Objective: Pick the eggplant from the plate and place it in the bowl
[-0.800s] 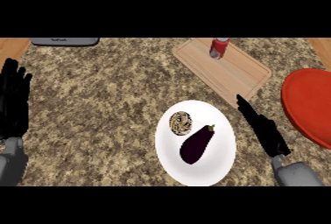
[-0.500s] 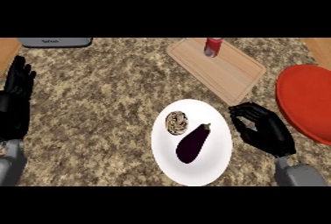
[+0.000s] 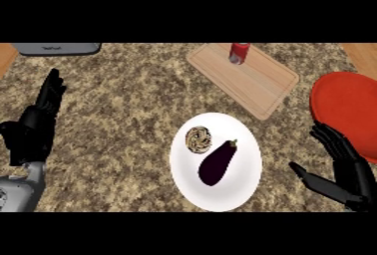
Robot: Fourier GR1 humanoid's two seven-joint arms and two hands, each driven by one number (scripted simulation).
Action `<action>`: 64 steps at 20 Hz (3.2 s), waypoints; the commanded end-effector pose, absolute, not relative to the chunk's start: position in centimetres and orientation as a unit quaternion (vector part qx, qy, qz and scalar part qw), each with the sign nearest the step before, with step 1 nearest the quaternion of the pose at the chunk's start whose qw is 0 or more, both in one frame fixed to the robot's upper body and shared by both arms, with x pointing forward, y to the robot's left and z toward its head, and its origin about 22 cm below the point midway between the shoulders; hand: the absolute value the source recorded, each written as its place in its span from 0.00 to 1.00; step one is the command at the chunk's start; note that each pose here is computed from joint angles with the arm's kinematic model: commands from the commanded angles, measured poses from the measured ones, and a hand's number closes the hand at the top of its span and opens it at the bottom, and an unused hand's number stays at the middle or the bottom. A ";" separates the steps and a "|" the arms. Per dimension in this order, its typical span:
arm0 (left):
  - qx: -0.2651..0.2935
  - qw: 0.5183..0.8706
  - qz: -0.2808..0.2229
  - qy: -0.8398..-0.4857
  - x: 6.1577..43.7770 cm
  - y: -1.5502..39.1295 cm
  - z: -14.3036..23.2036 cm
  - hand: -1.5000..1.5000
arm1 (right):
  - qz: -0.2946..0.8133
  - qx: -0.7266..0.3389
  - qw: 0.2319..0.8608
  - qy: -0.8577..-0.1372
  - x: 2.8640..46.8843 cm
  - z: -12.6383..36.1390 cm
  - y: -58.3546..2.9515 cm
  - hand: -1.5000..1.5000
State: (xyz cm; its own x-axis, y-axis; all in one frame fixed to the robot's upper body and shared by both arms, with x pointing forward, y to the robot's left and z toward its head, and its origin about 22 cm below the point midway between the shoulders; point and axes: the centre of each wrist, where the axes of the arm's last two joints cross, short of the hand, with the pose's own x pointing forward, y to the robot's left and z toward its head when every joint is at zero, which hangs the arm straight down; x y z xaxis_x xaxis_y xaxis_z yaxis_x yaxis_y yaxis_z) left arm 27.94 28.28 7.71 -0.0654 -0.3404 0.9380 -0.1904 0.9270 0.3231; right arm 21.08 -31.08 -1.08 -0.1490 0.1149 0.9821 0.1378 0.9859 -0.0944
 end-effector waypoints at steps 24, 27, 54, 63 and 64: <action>0.168 0.657 -0.079 -0.730 29.1 27.1 8.0 0.50 | 0.434 -0.087 0.720 -0.535 27.1 11.7 -19.4 0.00; 0.168 0.658 -0.079 -0.730 29.8 26.3 7.9 0.50 | 0.453 -0.090 0.726 -0.510 28.0 8.7 -18.6 0.00; 0.168 0.661 -0.083 -0.727 27.4 26.1 7.6 0.50 | 0.519 -0.091 0.740 -0.417 30.4 0.2 -13.6 1.00; 0.168 0.658 -0.073 -0.730 28.6 27.2 7.2 0.50 | 0.509 -0.114 0.712 -0.470 30.5 -0.3 -15.7 1.00; 0.167 0.660 -0.065 -0.730 29.2 24.5 8.1 0.50 | 0.508 -0.108 0.709 -0.477 29.3 0.4 -11.9 1.00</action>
State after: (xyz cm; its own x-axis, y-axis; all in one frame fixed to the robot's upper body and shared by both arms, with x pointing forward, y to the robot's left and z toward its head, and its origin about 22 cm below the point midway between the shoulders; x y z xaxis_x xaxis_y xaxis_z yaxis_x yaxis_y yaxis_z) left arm 29.16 26.26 7.67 -0.0703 -0.3406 0.9376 -0.1527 0.9325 0.3273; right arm 30.25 -14.03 1.26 0.0270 0.8476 0.5300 -0.5756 0.4466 -0.6850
